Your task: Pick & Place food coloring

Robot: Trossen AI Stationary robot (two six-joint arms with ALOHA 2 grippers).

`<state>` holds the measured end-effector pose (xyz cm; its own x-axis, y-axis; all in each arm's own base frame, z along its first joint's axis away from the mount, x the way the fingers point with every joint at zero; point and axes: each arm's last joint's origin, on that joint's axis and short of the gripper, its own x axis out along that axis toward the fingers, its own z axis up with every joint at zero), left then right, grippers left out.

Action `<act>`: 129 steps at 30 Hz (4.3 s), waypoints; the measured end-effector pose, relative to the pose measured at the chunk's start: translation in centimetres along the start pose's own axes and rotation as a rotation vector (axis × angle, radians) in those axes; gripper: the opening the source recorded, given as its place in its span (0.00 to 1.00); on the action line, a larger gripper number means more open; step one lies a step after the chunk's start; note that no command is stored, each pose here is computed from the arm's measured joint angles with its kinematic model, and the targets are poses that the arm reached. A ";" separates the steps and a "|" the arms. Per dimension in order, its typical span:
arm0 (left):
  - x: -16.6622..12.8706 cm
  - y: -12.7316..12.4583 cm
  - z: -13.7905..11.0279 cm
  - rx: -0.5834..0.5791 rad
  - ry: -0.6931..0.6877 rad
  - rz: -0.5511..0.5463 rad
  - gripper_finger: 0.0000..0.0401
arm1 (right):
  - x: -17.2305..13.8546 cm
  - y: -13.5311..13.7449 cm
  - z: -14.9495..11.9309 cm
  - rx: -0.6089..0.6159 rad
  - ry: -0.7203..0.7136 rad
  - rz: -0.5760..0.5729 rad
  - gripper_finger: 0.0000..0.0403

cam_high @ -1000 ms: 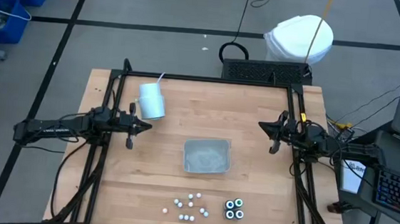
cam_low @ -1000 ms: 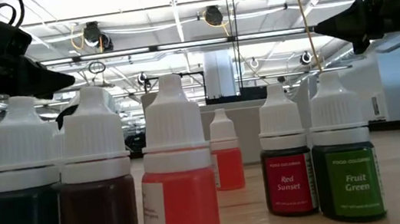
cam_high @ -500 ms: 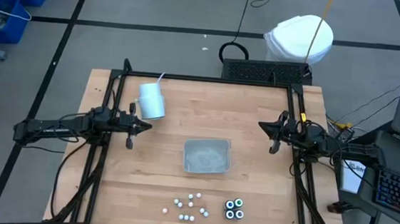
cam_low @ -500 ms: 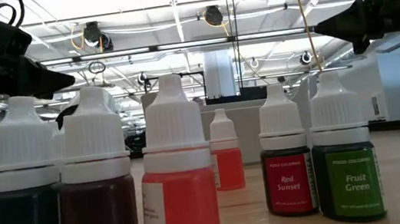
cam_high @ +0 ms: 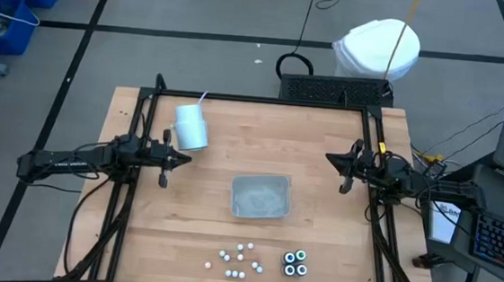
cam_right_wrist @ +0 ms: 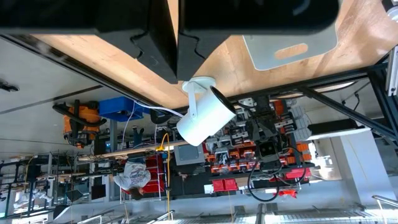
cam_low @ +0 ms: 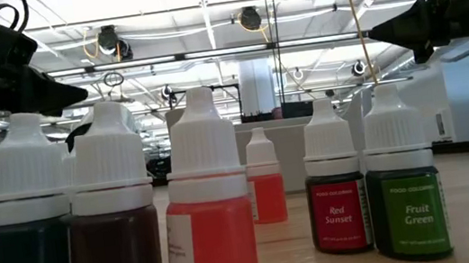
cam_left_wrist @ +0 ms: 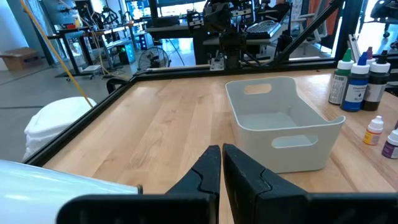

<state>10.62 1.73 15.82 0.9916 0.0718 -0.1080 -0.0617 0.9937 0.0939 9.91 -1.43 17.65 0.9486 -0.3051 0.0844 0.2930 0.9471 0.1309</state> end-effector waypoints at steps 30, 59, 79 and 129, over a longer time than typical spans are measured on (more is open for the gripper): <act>0.0 0.0 0.0 0.000 0.000 0.000 0.06 | 0.0 0.0 0.0 0.000 0.000 -0.001 0.00; 0.0 0.0 0.1 -0.053 -0.012 0.000 0.06 | 0.0 0.0 0.0 0.000 0.000 0.000 0.00; 0.0 0.3 0.5 -0.105 -0.048 0.079 0.06 | -0.3 0.3 2.4 -0.098 -0.240 0.030 0.00; -0.1 0.7 -0.1 -0.165 0.008 0.254 0.06 | -4.5 27.6 0.8 -0.513 0.336 0.221 0.04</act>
<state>10.48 2.45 15.80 0.9410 0.3203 -0.1092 -0.3264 0.9442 -0.0432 13.60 25.99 21.62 0.9545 -0.1291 -0.2690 0.0281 0.9364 -0.3498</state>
